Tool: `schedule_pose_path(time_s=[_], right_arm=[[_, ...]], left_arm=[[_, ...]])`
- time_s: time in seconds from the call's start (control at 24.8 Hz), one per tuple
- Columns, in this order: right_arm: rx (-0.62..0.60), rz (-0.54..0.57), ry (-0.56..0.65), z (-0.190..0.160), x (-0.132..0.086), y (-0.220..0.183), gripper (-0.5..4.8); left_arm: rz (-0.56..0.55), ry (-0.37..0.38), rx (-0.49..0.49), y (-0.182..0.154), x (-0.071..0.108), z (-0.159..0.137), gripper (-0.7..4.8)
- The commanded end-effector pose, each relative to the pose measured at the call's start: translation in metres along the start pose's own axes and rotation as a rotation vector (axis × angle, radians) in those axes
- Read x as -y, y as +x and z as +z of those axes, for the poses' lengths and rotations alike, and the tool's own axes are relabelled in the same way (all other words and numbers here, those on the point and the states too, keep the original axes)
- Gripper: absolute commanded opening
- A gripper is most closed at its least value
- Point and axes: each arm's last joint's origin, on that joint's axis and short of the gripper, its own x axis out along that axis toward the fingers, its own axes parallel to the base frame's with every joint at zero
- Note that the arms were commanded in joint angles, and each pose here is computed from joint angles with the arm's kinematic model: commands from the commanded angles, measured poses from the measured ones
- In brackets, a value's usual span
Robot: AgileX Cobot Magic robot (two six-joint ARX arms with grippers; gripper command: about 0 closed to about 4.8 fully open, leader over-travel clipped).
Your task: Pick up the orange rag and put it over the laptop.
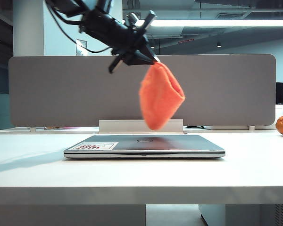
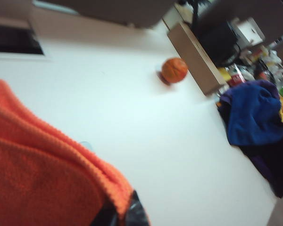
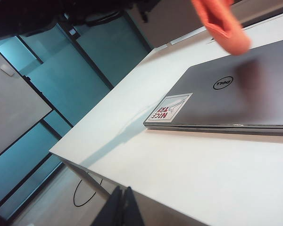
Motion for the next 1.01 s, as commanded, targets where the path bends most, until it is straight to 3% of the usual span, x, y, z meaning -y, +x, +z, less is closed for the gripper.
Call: schedule_pose_path(time_s=[0.04, 0.16, 0.24, 0.44, 0.65, 0.81, 0.93, 1.01], right_arm=[[0.002, 0.008, -0.006, 0.000, 0.000, 0.000, -0.05], [0.002, 0.009, -0.006, 0.000, 0.000, 0.000, -0.05], [0.002, 0.008, -0.006, 0.000, 0.000, 0.000, -0.05], [0.002, 0.008, -0.006, 0.000, 0.000, 0.000, -0.05], [0.002, 0.008, -0.006, 0.000, 0.000, 0.000, -0.05], [0.002, 0.008, -0.006, 0.000, 0.000, 0.000, -0.05], [0.002, 0.008, -0.006, 0.000, 0.000, 0.000, -0.05], [0.002, 0.008, -0.006, 0.000, 0.000, 0.000, -0.05]], left_arm=[[-0.031, -0.022, -0.072, 0.012, -0.001, -0.008, -0.06], [0.056, -0.075, -0.178, 0.021, -0.018, -0.026, -0.06], [0.156, -0.057, -0.246, 0.016, -0.032, -0.033, -0.06], [0.315, -0.025, -0.353, 0.006, -0.048, -0.041, -0.06], [0.478, 0.032, -0.419, -0.003, -0.059, -0.046, -0.06], [0.513, 0.053, -0.437, -0.005, -0.062, -0.048, 0.05], [0.547, 0.062, -0.429, -0.006, -0.062, -0.047, 2.00], [0.556, 0.065, -0.427, -0.006, -0.063, -0.047, 2.81]])
